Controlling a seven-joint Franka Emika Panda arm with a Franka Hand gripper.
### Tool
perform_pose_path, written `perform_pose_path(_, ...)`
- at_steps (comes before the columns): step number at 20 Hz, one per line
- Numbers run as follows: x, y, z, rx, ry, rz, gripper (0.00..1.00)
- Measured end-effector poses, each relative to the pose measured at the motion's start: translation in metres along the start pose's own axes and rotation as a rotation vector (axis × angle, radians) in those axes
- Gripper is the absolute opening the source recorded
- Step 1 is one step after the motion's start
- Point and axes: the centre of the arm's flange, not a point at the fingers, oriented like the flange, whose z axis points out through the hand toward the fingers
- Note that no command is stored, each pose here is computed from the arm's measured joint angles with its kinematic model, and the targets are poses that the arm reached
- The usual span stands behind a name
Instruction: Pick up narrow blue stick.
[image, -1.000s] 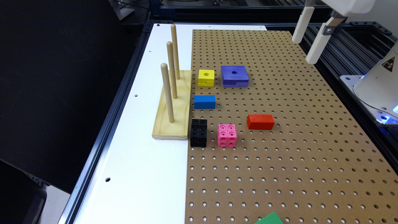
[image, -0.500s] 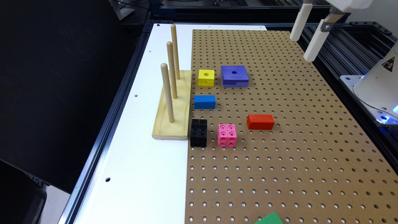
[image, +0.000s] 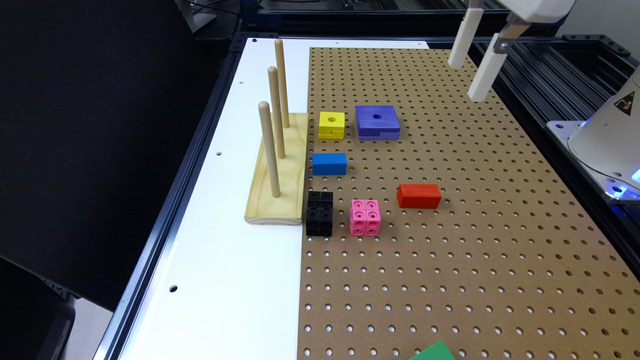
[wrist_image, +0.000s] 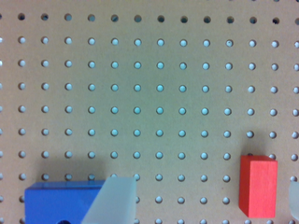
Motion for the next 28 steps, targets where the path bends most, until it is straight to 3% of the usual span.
perform_pose_path(3,0.0085,-0.011,-0.001,0.0017,-0.0037,-0.0016,1.00)
perform_pose_path(9,0.0228,-0.030,0.001,-0.0014,-0.0163,-0.0033,1.00)
perform_pose_path(21,0.0456,-0.059,0.002,0.0051,-0.0248,-0.0046,1.00)
perform_pose_path(28,0.0532,-0.068,0.005,0.0033,-0.0320,-0.0039,1.00)
